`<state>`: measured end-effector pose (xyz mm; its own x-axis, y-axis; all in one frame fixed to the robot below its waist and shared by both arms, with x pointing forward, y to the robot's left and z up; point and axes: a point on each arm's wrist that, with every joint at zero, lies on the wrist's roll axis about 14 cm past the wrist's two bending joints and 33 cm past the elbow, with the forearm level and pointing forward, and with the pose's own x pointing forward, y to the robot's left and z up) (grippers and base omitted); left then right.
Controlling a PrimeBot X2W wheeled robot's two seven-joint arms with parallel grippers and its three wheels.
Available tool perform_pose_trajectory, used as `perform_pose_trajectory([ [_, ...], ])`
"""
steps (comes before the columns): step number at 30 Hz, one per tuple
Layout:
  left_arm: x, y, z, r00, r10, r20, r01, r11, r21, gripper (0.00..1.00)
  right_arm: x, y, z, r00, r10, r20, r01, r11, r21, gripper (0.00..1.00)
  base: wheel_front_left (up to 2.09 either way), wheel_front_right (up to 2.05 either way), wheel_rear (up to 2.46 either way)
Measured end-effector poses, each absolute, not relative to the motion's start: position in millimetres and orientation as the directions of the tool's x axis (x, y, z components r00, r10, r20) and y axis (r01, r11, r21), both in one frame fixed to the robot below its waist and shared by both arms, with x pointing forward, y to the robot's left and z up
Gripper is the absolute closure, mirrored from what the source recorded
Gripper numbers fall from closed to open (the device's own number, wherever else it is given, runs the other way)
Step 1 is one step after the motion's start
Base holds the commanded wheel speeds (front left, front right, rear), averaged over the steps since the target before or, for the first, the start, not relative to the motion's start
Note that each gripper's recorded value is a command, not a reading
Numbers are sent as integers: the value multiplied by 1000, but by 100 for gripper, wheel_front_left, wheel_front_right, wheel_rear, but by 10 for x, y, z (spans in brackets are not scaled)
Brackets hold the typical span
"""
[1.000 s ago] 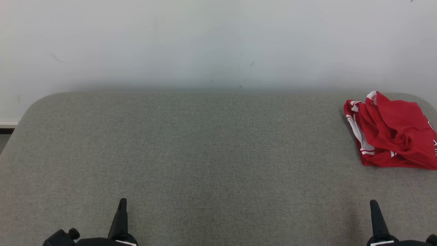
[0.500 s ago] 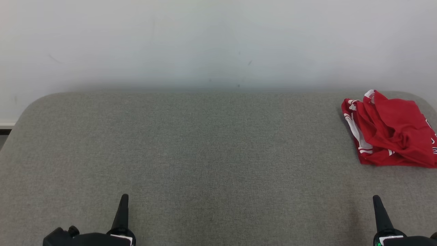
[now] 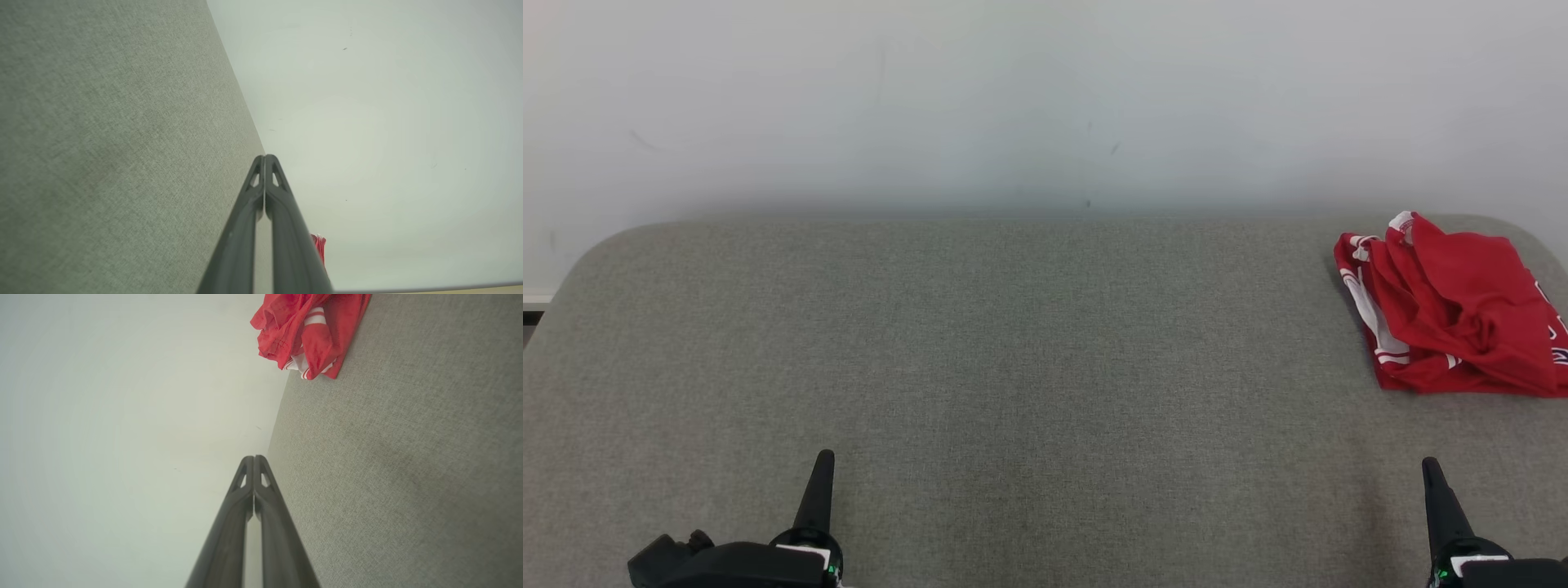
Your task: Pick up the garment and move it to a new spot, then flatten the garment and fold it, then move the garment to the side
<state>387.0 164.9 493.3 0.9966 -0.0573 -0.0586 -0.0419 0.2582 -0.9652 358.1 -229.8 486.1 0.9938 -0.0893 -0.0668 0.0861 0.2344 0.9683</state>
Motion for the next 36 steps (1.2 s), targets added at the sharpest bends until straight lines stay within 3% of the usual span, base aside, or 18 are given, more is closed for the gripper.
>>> perform_pose_trajectory([
  [36, 4041, 1522, 5090, 994, -111, -7, -7, 0, -1000, 100, 3621, -2450, 5027, 994, -110, -7, 7, -2, 1000, 100, 0, 0, 0],
])
